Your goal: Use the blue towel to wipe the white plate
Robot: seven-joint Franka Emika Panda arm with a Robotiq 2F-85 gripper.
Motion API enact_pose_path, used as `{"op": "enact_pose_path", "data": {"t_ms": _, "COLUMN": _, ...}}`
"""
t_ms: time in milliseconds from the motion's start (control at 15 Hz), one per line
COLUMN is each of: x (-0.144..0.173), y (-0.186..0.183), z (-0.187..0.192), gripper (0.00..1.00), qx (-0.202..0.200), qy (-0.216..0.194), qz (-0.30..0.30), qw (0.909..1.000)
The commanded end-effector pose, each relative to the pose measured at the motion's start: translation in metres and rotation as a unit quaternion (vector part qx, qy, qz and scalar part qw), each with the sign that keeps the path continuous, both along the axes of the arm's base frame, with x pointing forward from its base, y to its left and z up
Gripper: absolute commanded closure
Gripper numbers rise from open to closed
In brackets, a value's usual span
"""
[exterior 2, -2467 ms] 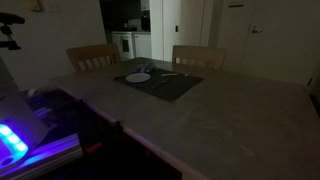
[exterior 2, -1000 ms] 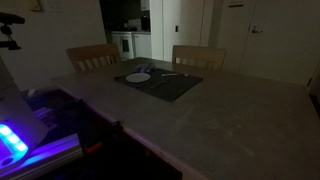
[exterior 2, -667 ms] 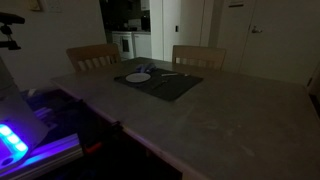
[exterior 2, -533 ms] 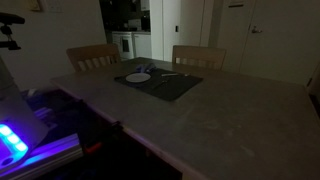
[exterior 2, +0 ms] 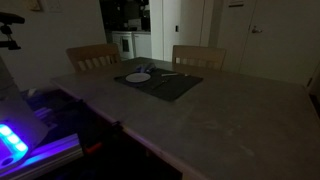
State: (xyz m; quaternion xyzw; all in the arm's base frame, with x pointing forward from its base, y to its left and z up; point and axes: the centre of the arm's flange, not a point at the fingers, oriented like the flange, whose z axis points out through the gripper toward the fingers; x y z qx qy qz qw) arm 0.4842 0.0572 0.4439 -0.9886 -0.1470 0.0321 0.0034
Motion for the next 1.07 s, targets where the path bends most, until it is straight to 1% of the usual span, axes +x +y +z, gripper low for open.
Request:
{"op": "enact_pose_path", "data": {"t_ms": 0, "x": 0.039, "y": 0.015, "z": -0.009, "gripper": 0.00, "qx": 0.003, "qy": 0.013, "qz": 0.037, "qw": 0.9992}}
{"op": "enact_pose_path", "data": {"t_ms": 67, "x": 0.044, "y": 0.018, "z": -0.011, "gripper": 0.00, "qx": 0.000, "qy": 0.017, "qz": 0.043, "qw": 0.9989}}
{"op": "enact_pose_path", "data": {"t_ms": 133, "x": 0.045, "y": 0.012, "z": -0.008, "gripper": 0.00, "qx": -0.021, "qy": 0.023, "qz": 0.038, "qw": 0.9988}}
{"op": "enact_pose_path", "data": {"t_ms": 200, "x": 0.026, "y": 0.014, "z": -0.011, "gripper": 0.00, "qx": -0.004, "qy": 0.010, "qz": 0.029, "qw": 0.9995}}
{"op": "enact_pose_path", "data": {"t_ms": 400, "x": 0.036, "y": 0.013, "z": -0.013, "gripper": 0.00, "qx": -0.012, "qy": 0.015, "qz": 0.032, "qw": 0.9993}}
{"op": "enact_pose_path", "data": {"t_ms": 533, "x": 0.036, "y": 0.013, "z": -0.012, "gripper": 0.00, "qx": -0.012, "qy": 0.014, "qz": 0.032, "qw": 0.9993}}
{"op": "enact_pose_path", "data": {"t_ms": 600, "x": 0.035, "y": 0.015, "z": -0.014, "gripper": 0.00, "qx": -0.019, "qy": 0.022, "qz": 0.027, "qw": 0.9992}}
{"op": "enact_pose_path", "data": {"t_ms": 733, "x": 0.042, "y": 0.017, "z": -0.019, "gripper": 0.00, "qx": -0.024, "qy": 0.023, "qz": 0.031, "qw": 0.9990}}
{"op": "enact_pose_path", "data": {"t_ms": 1000, "x": 0.068, "y": 0.021, "z": -0.033, "gripper": 0.00, "qx": -0.037, "qy": 0.034, "qz": 0.045, "qw": 0.9977}}
